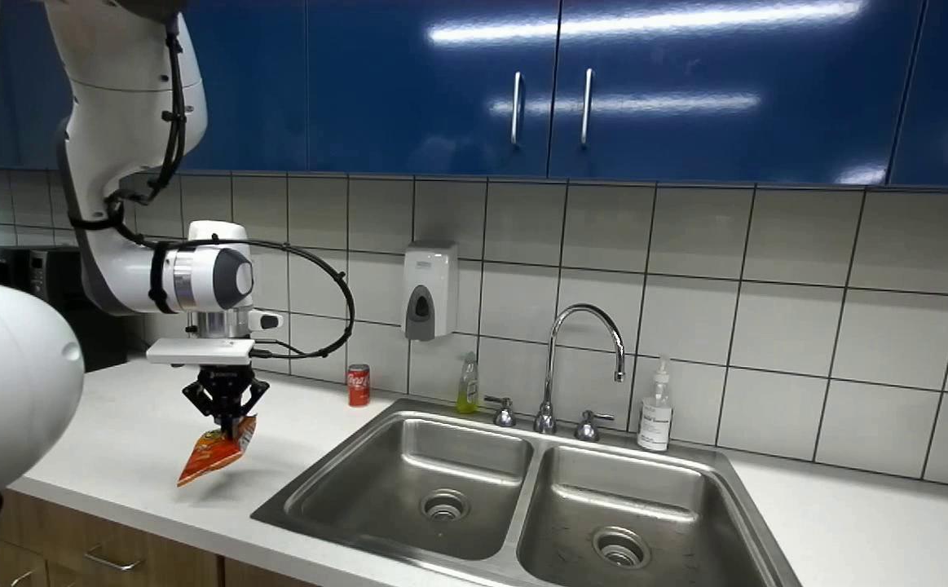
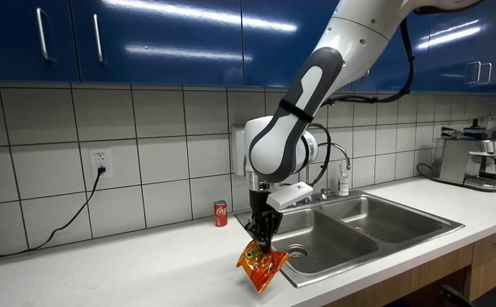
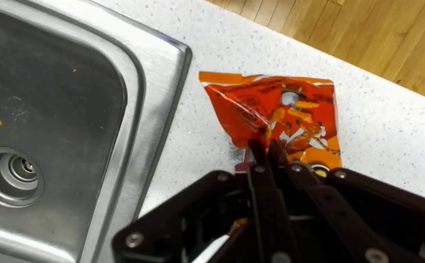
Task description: Remove the orange packet from the sink and put it on the counter.
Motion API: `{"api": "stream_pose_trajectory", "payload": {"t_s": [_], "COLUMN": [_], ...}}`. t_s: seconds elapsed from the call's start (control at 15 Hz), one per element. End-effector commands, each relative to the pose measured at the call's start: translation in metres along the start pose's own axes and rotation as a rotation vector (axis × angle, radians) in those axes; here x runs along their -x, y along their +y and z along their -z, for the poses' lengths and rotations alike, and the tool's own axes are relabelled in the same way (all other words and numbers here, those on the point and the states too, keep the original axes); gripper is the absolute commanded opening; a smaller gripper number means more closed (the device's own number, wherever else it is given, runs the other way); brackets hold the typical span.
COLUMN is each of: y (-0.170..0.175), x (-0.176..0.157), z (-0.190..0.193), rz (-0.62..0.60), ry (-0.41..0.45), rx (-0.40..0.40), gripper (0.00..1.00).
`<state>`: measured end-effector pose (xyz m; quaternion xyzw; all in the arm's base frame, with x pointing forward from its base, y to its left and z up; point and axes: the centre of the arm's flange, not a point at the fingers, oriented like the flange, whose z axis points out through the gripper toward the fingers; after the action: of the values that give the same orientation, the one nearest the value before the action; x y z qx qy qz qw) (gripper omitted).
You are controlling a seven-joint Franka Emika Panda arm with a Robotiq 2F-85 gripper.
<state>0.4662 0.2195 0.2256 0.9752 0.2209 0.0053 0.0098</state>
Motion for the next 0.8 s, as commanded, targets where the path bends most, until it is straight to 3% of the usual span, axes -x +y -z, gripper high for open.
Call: {"api": "stream_pose_trajectory", "payload": {"t_s": [0.0, 0.73], "y": [-0.007, -0.012], "x": [-0.022, -0.028], "z": [-0.006, -0.043], "rz": [-0.033, -0.055], "ry": [0.006, -0.031], "rx": [0.017, 0.034], "gripper": [0.01, 0.01]}}
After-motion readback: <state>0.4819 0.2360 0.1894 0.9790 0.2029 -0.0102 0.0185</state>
